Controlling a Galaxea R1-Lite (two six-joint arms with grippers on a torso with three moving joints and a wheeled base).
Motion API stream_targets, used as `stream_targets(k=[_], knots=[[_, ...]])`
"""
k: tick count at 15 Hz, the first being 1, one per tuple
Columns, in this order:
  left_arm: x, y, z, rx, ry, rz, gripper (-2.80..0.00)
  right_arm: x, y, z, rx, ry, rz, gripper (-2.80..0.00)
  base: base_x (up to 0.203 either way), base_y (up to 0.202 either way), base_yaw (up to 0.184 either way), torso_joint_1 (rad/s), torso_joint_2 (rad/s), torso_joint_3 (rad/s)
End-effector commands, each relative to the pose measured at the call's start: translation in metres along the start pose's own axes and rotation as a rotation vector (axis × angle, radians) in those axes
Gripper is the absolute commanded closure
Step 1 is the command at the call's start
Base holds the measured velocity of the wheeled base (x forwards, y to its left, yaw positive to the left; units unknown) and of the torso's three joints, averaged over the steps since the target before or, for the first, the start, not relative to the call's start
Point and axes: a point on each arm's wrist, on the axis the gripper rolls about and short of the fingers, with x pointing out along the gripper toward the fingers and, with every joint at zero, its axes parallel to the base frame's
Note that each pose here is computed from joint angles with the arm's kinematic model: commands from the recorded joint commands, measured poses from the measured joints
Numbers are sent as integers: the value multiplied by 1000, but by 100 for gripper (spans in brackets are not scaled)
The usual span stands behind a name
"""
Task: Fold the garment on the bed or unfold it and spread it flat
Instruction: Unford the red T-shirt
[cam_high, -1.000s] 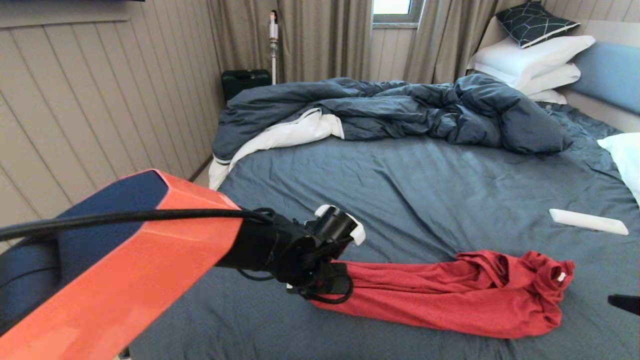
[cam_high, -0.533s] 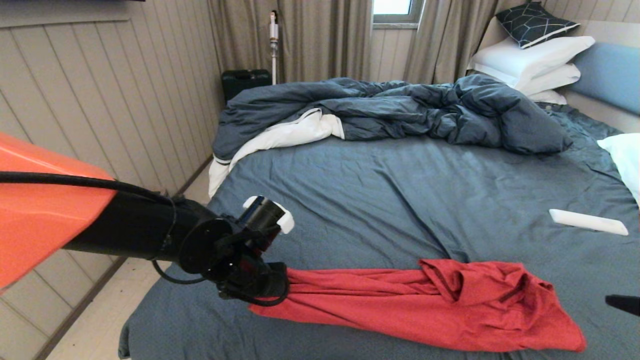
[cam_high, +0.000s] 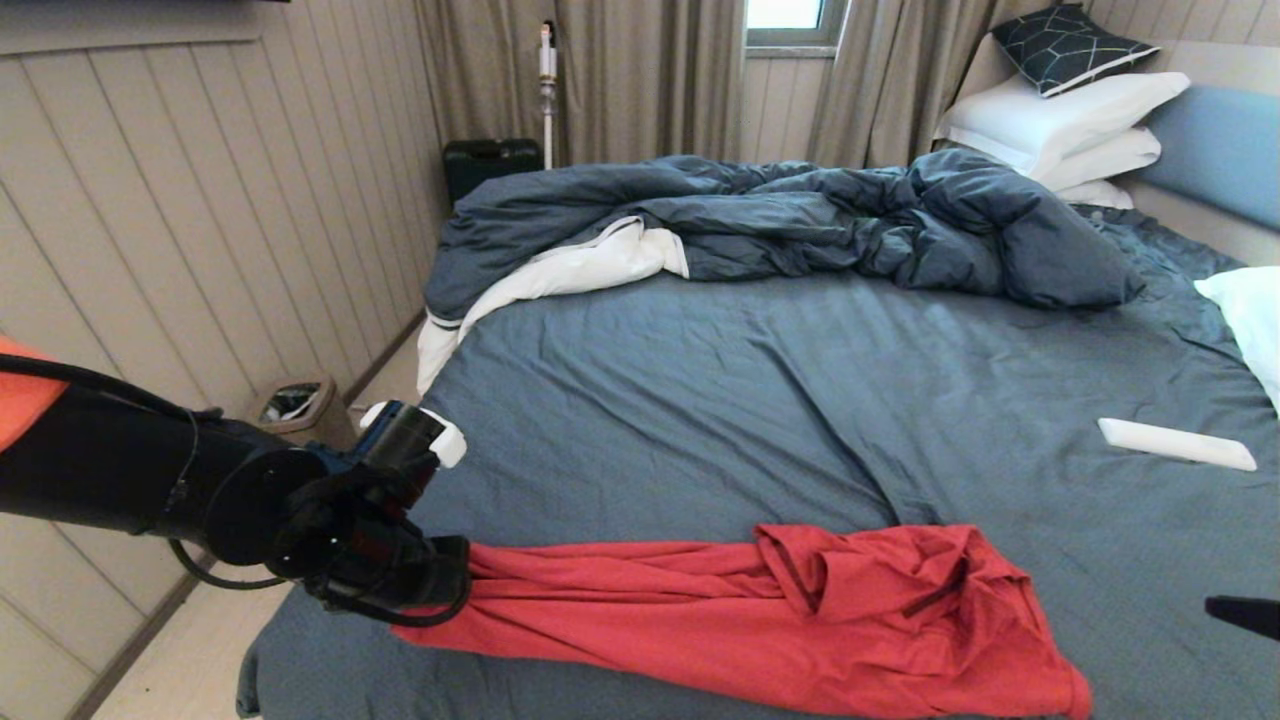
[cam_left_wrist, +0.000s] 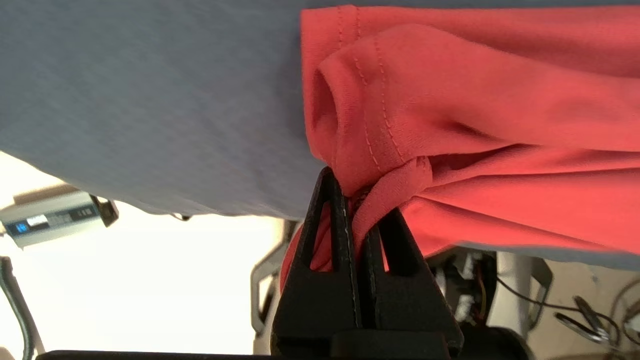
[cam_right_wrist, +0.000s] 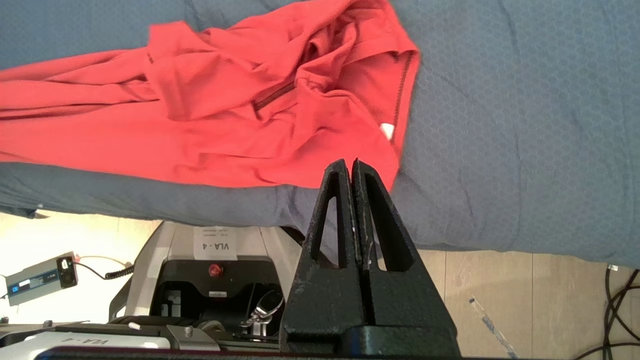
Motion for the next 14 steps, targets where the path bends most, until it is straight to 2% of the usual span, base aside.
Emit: stream_targets(k=[1, 2, 3, 6, 8, 12, 13, 14], knots=[[-4, 13, -3, -18, -11, 11, 0, 1, -1, 0, 2, 6, 2, 0, 0, 0, 0, 0, 0, 0], [-4, 17, -2, -21, -11, 16, 0, 1, -1, 0, 3, 5, 0, 0, 0, 0, 0, 0, 0, 0], [-4, 17, -2, -20, -11, 18, -280, 1, -1, 0, 2, 4, 1, 0, 0, 0, 0, 0, 0, 0], [-15, 16, -3, -16, -36, -12, -280, 1, 0, 0, 3, 5, 4, 0, 0, 0, 0, 0, 0, 0], [-39, 15, -7, -7, -84, -88, -280, 1, 0, 1, 2, 4, 4, 0, 0, 0, 0, 0, 0, 0], [-110, 21, -15, 2, -288, -232, -280, 3, -1, 9, -8, 3, 18, 0, 0, 0, 0, 0, 0, 0], [-127, 26, -19, 2, -337, -257, -265, 5, -1, 12, -10, 8, 25, 0, 0, 0, 0, 0, 0, 0], [-139, 31, -25, -1, -368, -269, 0, 7, -1, 14, -11, 17, 33, 0, 0, 0, 0, 0, 0, 0]])
